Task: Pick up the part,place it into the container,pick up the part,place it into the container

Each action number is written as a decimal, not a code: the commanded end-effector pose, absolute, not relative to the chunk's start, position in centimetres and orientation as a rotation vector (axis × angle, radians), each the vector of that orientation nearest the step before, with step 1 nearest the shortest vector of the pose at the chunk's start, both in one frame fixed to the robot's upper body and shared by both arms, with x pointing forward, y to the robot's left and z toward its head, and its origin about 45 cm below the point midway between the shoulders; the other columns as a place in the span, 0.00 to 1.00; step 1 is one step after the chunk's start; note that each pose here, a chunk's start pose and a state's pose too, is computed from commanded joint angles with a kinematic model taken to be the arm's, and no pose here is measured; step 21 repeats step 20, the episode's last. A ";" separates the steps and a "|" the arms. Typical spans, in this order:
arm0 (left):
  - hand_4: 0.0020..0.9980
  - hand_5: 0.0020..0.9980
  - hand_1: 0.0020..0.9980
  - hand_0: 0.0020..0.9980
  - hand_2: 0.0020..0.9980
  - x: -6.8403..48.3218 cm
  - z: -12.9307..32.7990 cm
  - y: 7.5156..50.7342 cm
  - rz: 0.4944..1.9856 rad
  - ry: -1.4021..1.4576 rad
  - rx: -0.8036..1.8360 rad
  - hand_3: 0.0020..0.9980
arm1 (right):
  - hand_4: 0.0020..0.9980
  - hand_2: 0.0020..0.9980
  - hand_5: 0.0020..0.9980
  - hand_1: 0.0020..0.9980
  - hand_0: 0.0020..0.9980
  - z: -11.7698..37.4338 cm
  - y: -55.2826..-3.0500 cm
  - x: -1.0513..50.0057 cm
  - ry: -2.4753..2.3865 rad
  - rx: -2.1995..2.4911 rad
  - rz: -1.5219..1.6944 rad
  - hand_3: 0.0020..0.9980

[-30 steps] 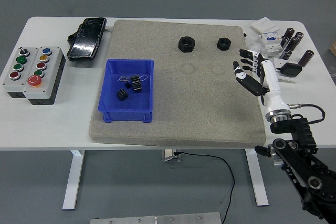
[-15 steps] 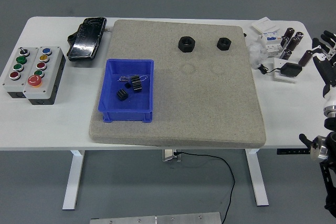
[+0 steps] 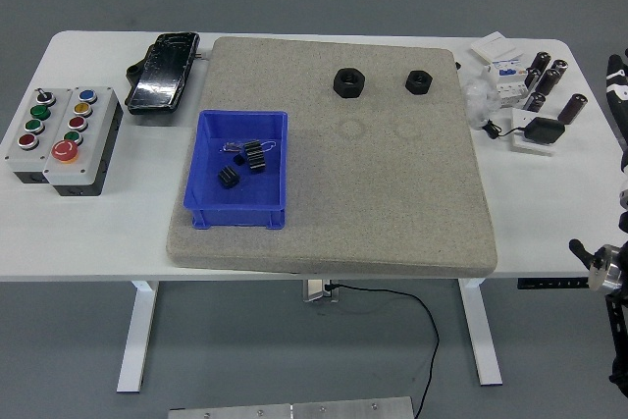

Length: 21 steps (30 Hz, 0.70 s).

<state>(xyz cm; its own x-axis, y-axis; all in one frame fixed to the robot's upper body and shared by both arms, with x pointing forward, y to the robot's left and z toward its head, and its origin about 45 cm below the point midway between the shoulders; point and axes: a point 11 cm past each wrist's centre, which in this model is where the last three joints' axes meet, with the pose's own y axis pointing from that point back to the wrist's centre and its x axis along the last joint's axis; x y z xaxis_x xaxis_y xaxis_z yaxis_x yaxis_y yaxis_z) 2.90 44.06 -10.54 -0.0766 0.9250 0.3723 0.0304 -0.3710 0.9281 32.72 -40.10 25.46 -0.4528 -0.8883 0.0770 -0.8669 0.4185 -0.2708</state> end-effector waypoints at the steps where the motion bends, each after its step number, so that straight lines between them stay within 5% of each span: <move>1: 0.70 0.36 0.63 0.67 0.55 2.9 -10.6 44.0 1.542 1.076 1.457 0.60 | 0.74 0.74 0.33 0.72 0.69 25.4 -40.1 32.7 2.579 -1.599 -0.418 0.69; 21: 0.70 0.36 0.63 0.67 0.55 2.9 -10.6 44.0 1.543 1.076 1.454 0.60 | 0.75 0.74 0.37 0.72 0.69 25.6 -40.2 32.5 2.585 -1.591 -0.424 0.69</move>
